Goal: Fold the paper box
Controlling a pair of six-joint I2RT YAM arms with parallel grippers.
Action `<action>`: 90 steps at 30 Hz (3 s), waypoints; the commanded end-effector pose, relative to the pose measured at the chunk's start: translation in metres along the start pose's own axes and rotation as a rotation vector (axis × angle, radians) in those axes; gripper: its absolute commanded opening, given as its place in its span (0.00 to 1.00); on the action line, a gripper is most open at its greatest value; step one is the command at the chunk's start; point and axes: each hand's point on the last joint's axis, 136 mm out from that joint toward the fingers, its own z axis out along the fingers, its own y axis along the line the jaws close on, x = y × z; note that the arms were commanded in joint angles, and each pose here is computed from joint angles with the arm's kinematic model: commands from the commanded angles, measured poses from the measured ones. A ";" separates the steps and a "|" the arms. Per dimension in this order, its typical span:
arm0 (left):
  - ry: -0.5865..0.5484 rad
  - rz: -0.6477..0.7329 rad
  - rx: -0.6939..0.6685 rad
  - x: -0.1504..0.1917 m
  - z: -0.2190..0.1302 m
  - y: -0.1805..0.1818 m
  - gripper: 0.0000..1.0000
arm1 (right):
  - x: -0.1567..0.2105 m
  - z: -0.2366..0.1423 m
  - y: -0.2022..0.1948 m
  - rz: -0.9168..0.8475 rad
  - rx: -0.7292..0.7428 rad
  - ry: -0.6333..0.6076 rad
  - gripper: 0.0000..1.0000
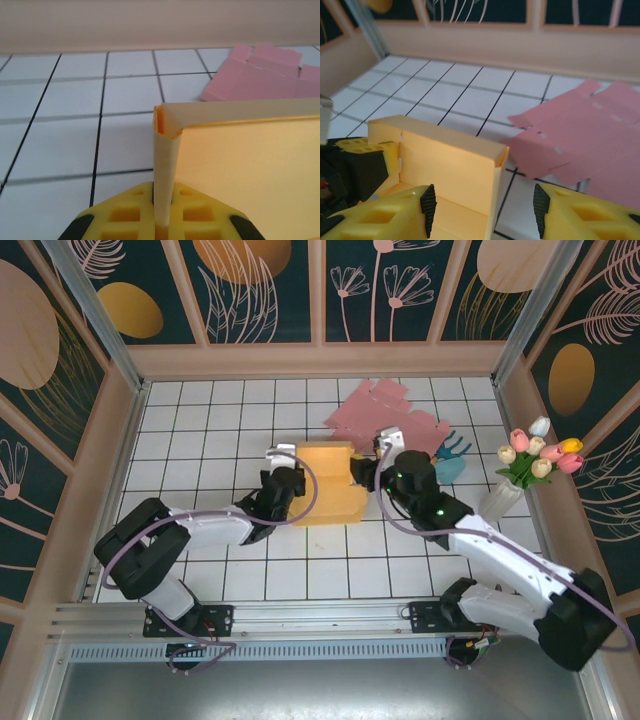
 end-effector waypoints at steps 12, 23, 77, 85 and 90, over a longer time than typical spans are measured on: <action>0.356 1.080 0.317 0.018 -0.008 -0.032 0.00 | 0.001 -0.066 -0.045 0.152 0.111 -0.197 0.57; 0.515 1.345 0.545 0.046 -0.016 -0.042 0.00 | 0.011 -0.059 -0.044 0.161 0.088 -0.179 0.57; 0.093 1.203 0.351 -0.015 0.034 -0.097 0.48 | 0.024 -0.062 -0.065 0.240 0.124 -0.191 0.58; -0.012 0.706 0.182 -0.108 0.020 -0.092 0.48 | 0.025 -0.061 -0.064 0.223 0.119 -0.183 0.58; 0.076 0.226 -0.034 -0.129 -0.009 -0.038 0.47 | 0.028 -0.056 -0.058 0.201 0.094 -0.153 0.58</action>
